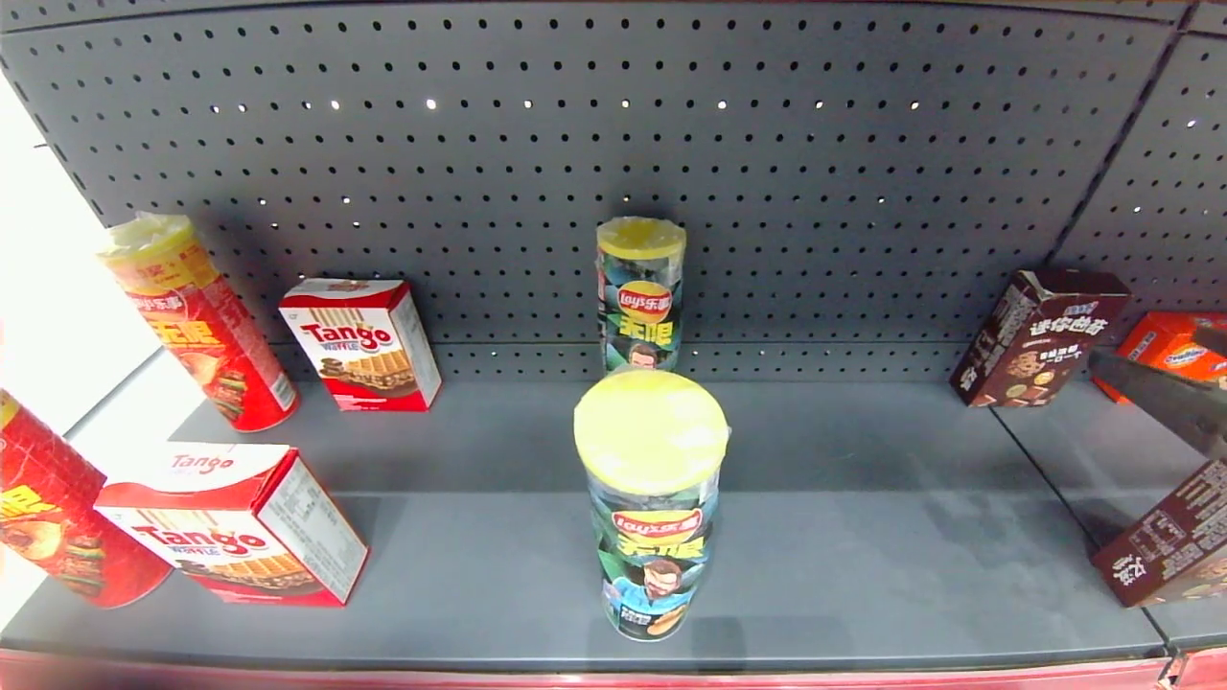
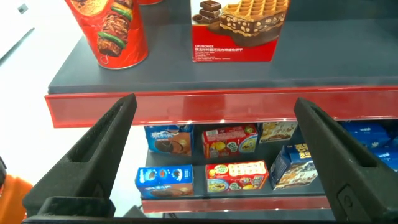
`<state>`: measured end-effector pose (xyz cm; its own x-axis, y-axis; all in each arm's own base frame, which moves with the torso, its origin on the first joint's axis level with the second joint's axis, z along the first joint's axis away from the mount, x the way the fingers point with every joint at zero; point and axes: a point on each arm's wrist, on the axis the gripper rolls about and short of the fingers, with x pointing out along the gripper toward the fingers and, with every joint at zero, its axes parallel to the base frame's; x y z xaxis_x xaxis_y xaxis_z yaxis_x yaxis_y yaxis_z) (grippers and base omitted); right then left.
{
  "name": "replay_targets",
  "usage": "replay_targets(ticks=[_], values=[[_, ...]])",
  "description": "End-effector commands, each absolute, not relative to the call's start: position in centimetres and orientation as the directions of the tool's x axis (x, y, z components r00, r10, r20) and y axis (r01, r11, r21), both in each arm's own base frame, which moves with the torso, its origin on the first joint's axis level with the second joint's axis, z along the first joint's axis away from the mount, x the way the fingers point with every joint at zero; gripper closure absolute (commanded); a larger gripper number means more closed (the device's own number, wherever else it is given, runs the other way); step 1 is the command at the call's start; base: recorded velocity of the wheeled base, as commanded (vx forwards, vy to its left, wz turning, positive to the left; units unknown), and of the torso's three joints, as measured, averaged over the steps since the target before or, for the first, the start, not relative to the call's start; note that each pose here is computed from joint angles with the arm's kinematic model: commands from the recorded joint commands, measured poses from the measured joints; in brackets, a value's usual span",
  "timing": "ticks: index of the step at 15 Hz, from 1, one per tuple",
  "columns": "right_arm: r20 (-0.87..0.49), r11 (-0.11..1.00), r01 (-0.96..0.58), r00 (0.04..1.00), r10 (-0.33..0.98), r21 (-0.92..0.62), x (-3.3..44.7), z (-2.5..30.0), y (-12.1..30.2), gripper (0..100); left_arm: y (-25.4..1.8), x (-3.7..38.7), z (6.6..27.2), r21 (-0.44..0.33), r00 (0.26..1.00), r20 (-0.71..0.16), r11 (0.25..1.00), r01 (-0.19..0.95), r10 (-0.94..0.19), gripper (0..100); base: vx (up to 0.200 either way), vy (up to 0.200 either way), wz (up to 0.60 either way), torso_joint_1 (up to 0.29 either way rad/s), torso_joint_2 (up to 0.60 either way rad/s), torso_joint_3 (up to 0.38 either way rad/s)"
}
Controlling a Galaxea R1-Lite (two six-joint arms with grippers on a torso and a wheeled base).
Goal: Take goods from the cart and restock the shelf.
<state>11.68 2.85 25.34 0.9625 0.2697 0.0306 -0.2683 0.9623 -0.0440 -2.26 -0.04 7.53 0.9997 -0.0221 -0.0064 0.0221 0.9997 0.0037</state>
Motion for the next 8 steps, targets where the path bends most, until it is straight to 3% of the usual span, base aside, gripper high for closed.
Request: replay_targets(ticks=[1, 8], values=[[0.084, 0.974, -0.213, 0.972, 0.22, -0.08, 6.6, 22.2, 1.4, 0, 0.0, -2.2, 7.5, 0.003, 1.0, -0.008, 1.0, 0.021, -0.021, 0, 0.0, 0.0, 0.0, 0.0, 0.0, 0.0], [0.061, 0.979, -0.18, 0.981, 0.186, -0.093, 0.4, 16.3, 0.1, 0, 0.0, -2.2, 7.5, 0.004, 1.0, -0.008, 1.0, 0.023, -0.023, 0, 0.0, 0.0, 0.0, 0.0, 0.0, 0.0]])
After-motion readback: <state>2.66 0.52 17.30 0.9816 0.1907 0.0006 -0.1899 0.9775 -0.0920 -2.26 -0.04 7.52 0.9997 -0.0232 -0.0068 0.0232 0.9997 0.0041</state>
